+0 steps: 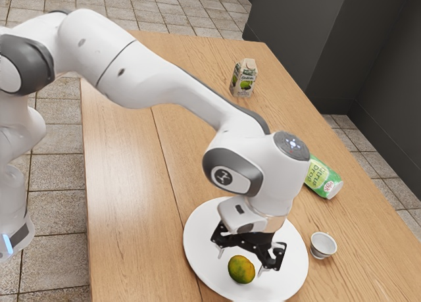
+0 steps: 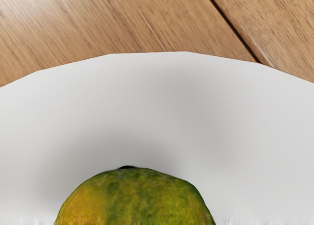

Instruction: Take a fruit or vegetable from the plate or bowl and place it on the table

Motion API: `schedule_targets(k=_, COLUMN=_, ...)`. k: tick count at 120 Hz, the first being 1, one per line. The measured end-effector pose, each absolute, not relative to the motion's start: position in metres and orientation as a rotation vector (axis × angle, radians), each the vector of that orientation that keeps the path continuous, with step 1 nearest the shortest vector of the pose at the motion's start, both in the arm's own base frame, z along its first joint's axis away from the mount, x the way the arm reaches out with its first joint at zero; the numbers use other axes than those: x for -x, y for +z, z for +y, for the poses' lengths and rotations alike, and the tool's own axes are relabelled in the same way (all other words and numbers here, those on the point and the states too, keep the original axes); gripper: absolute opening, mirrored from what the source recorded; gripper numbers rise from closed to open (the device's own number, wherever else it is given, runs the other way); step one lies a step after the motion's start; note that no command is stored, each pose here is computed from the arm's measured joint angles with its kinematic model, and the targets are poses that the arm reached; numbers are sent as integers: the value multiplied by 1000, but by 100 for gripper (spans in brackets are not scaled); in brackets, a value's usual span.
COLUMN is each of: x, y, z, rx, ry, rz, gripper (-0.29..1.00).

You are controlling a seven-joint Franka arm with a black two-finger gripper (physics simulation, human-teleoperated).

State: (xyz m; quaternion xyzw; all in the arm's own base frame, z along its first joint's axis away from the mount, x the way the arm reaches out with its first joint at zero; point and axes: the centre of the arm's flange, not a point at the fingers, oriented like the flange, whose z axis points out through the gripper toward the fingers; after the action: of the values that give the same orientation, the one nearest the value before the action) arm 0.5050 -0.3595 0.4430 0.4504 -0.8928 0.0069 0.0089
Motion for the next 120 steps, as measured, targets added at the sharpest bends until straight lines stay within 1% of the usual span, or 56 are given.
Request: schedule_targets(k=120, x=-508, y=429, z=-361, rx=-1389, ry=31, rz=-2798, gripper=70)
